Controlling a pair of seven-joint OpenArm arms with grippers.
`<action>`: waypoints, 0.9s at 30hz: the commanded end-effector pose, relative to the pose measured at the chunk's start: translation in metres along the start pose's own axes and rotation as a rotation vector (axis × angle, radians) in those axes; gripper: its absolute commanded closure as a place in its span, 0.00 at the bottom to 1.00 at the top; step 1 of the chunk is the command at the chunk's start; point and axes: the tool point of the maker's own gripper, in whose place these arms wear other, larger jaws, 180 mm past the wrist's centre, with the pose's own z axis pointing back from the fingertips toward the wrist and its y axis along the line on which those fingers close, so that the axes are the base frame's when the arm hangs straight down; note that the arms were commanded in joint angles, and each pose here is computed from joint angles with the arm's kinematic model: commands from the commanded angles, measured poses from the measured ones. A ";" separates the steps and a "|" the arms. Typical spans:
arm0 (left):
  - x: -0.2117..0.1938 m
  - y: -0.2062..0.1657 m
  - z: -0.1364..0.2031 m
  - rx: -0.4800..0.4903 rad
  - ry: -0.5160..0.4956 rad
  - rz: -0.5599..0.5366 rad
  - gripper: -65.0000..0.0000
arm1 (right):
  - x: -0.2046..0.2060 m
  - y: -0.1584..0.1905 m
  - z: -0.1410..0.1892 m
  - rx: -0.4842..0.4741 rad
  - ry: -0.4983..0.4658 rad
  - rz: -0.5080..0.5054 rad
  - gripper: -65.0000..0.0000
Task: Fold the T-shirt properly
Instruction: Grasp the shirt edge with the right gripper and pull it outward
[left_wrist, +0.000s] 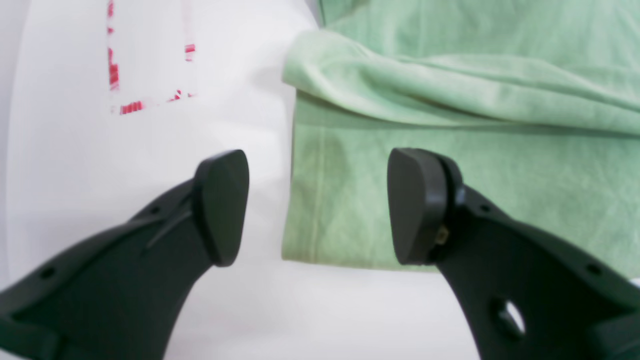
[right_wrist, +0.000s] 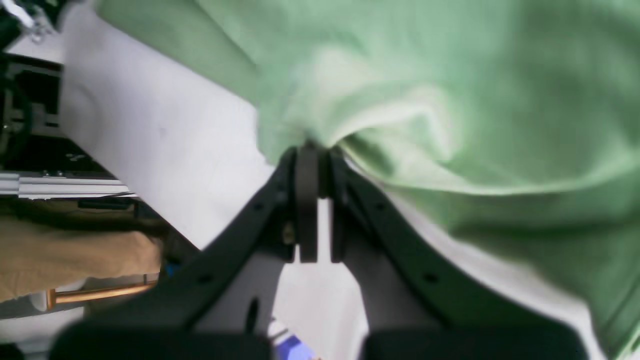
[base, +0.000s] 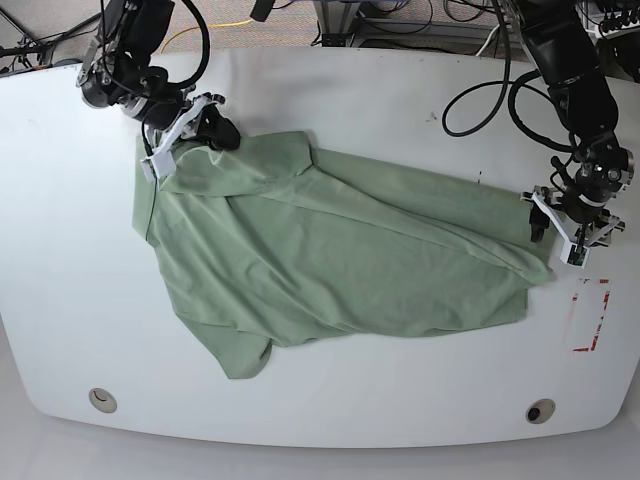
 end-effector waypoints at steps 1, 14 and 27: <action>0.020 0.011 0.003 0.023 -0.058 -0.011 0.39 | 0.024 0.003 0.006 0.010 -0.055 0.061 1.00; 0.021 0.011 0.003 0.024 -0.058 -0.014 0.39 | 0.095 -0.034 -0.011 0.027 -0.127 0.065 1.00; 0.019 0.012 0.003 0.024 -0.056 -0.012 0.39 | 0.116 -0.073 0.021 -0.074 -0.095 0.108 0.64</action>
